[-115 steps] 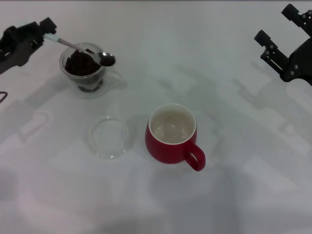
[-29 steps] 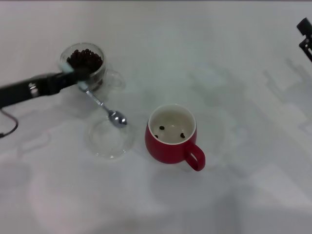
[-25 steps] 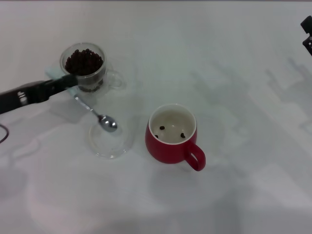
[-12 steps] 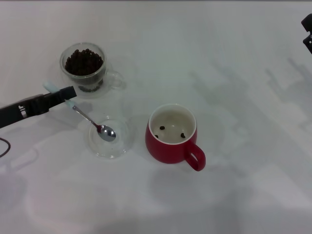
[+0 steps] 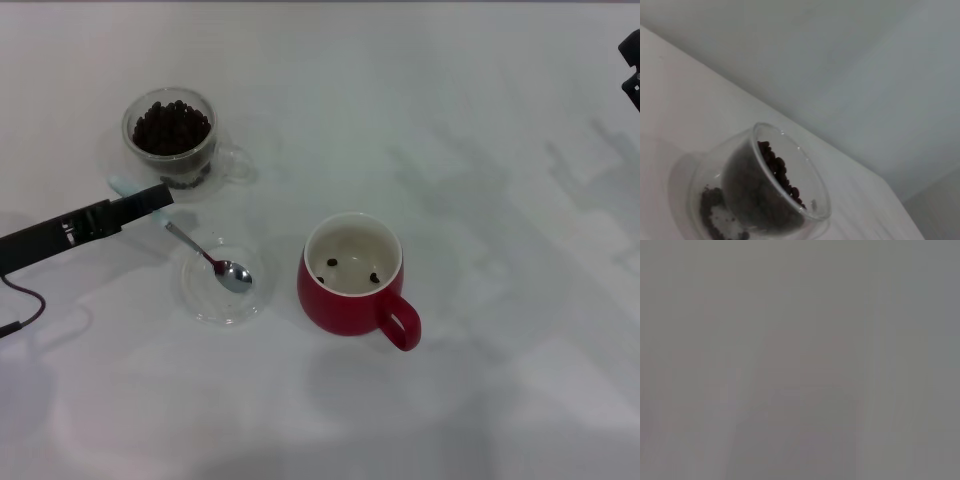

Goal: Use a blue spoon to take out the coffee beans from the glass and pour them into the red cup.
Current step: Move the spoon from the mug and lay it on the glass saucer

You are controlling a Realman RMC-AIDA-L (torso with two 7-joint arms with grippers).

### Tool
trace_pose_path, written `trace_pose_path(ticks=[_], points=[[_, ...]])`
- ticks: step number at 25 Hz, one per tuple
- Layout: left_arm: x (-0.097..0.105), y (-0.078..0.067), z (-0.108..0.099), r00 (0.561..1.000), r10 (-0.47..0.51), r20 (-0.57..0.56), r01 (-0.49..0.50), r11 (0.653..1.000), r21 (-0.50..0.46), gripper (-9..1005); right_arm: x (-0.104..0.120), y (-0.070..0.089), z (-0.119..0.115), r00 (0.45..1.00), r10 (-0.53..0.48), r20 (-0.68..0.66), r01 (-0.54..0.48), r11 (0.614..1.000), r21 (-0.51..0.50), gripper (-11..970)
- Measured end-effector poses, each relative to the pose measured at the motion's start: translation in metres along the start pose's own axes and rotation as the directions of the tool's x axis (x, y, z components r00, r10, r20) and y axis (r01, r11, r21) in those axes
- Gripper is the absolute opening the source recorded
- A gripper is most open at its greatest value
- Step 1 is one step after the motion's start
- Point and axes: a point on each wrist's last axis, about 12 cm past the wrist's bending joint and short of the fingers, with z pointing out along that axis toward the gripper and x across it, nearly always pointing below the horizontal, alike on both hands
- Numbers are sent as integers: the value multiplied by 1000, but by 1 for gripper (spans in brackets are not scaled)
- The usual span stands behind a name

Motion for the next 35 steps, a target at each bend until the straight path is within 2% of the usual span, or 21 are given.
trace_pose_path(ticks=[16,31,35], points=[[11,-2,21,998,-52,-23,53,999,6,123,0,0,3,1000,-1,7,1,1000,-4,705],[26,2,21,994,-105,-27,105,994,-22,125,0,0,8,1000,-6,12,6,1000,-11,705],[29,3,19,993,-113,-24,112,993,-27,218,0,0,8,1000,-6,12,6,1000,-12,705]])
